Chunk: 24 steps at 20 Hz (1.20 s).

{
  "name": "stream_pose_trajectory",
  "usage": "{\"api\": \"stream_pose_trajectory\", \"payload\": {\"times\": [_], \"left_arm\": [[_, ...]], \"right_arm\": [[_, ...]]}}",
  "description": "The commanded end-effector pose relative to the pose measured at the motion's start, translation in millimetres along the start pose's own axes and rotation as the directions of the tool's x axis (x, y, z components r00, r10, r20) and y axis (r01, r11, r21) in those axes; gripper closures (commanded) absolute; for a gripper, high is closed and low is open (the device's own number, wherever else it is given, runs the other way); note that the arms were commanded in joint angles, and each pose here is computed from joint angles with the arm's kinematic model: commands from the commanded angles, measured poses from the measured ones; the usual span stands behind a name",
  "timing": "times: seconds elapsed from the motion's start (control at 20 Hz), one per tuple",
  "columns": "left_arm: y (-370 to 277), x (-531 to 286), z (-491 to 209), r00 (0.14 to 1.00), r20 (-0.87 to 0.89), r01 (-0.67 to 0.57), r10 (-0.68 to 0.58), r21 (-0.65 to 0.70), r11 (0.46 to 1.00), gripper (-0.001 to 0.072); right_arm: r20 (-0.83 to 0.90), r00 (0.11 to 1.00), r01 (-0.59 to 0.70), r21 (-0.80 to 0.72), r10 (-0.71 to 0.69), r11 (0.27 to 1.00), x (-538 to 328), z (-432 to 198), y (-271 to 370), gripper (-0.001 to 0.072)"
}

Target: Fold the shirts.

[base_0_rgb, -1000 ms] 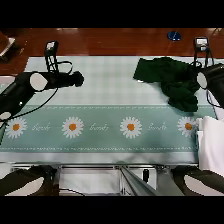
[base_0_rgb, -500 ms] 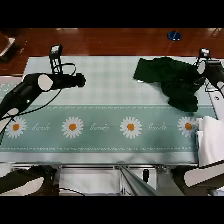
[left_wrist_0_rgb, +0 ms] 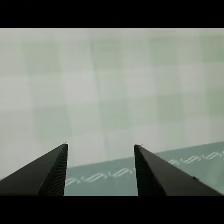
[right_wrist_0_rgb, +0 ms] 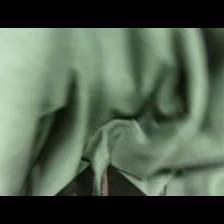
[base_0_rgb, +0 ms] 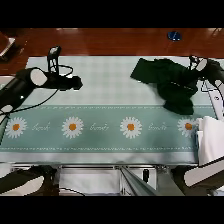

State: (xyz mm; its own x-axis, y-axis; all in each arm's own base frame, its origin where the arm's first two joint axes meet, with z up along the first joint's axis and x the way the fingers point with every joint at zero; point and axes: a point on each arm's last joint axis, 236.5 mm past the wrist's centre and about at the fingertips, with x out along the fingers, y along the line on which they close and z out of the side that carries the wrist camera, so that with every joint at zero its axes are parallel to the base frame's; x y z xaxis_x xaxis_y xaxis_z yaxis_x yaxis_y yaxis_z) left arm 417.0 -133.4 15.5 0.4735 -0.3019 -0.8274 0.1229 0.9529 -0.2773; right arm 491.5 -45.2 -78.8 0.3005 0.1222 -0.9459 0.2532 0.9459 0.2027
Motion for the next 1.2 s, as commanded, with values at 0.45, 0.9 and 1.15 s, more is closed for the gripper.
{"api": "stream_pose_trajectory", "payload": {"times": [0.45, 0.9, 1.15], "left_arm": [[-35, -89, -134, 0.984, 0.013, 0.179, -0.179, -0.038, 0.983, 0.02], [-40, -95, -111, 0.967, 0.159, 0.212, -0.201, -0.056, 0.976, 0.0201], [-36, -99, -91, 0.951, 0.245, 0.204, -0.186, -0.048, 0.978, 0.02]], "right_arm": [[0.585, 0.643, -0.268, -0.433, 0.494, 0.861, -389, 27, 161, 0.0692], [0.531, 0.409, -0.187, -0.747, 0.742, 0.638, -551, -61, 261, 0.0692], [0.313, 0.506, -0.264, -0.831, 0.804, 0.49, -517, -120, 304, 0.0692]]}}
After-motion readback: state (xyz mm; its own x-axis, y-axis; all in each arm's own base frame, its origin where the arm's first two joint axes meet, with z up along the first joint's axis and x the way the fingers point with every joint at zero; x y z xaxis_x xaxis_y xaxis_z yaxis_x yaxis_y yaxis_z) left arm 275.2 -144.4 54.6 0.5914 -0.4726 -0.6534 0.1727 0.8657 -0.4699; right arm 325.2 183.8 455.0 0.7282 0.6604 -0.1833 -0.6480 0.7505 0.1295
